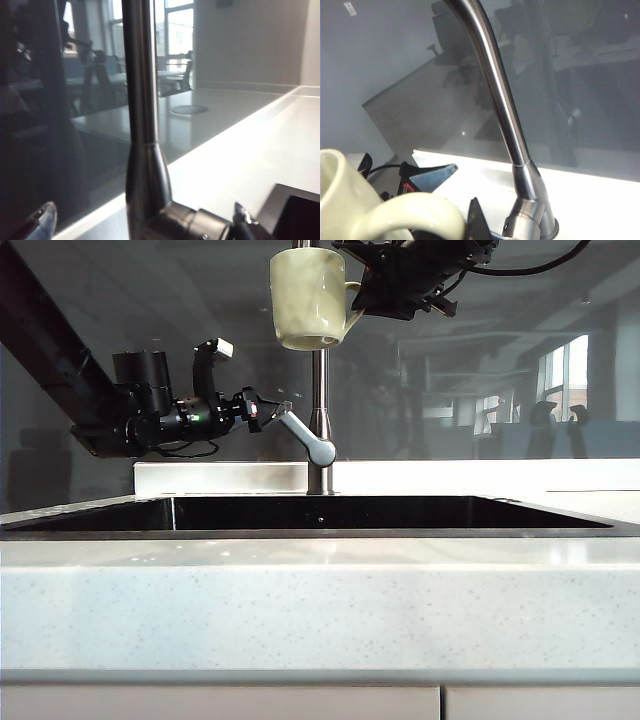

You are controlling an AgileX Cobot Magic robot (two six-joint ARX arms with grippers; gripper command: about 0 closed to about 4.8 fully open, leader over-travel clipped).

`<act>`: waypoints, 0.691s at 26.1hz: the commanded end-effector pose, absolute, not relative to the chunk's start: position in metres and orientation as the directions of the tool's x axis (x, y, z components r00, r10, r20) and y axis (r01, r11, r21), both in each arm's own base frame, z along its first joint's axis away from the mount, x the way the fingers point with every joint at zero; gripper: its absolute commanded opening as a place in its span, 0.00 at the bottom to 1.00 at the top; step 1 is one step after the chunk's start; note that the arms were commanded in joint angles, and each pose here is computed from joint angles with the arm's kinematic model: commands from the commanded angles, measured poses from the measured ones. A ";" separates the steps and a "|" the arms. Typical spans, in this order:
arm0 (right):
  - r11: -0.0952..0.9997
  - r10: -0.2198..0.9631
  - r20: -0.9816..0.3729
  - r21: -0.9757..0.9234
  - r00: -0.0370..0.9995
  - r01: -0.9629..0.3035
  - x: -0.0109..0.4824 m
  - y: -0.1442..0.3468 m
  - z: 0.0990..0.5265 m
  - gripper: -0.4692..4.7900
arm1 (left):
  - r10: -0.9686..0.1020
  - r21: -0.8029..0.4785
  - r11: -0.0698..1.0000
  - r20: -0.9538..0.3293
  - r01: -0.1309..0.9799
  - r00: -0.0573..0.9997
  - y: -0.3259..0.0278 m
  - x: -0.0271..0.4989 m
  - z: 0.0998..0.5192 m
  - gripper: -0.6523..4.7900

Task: Pick up the mug next to the sink, go to the faucet to get some water, pour the water into the sink, and finally put the mug back to its place.

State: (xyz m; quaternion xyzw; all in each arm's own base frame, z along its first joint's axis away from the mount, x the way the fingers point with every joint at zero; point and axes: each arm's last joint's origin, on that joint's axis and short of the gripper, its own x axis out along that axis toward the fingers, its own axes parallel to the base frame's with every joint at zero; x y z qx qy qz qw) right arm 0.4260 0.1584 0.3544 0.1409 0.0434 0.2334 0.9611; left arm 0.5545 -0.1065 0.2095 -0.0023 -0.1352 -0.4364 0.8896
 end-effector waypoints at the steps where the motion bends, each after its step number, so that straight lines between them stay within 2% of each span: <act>1: 0.835 0.461 0.092 0.291 0.883 -0.466 0.422 0.157 0.374 0.08 | -0.702 0.135 0.705 0.278 0.697 0.656 -0.101 0.557 0.216 1.00; 10: 0.836 0.459 0.092 0.291 0.884 -0.465 0.422 0.156 0.374 0.08 | -0.623 0.112 0.774 0.312 0.623 0.717 -0.094 0.559 0.218 1.00; 12: 0.836 0.460 0.089 0.292 0.884 -0.464 0.422 0.156 0.374 0.08 | -0.664 0.100 0.734 0.314 0.671 0.679 -0.094 0.557 0.219 1.00; 14: 0.849 0.453 0.074 0.267 0.888 -0.455 0.422 0.153 0.374 0.08 | -0.797 0.103 0.569 0.312 0.816 0.517 -0.093 0.551 0.224 1.00; 18: 0.858 0.437 0.066 0.267 0.897 -0.438 0.424 0.143 0.374 0.08 | -0.864 0.117 0.448 0.313 0.886 0.395 -0.086 0.545 0.230 1.00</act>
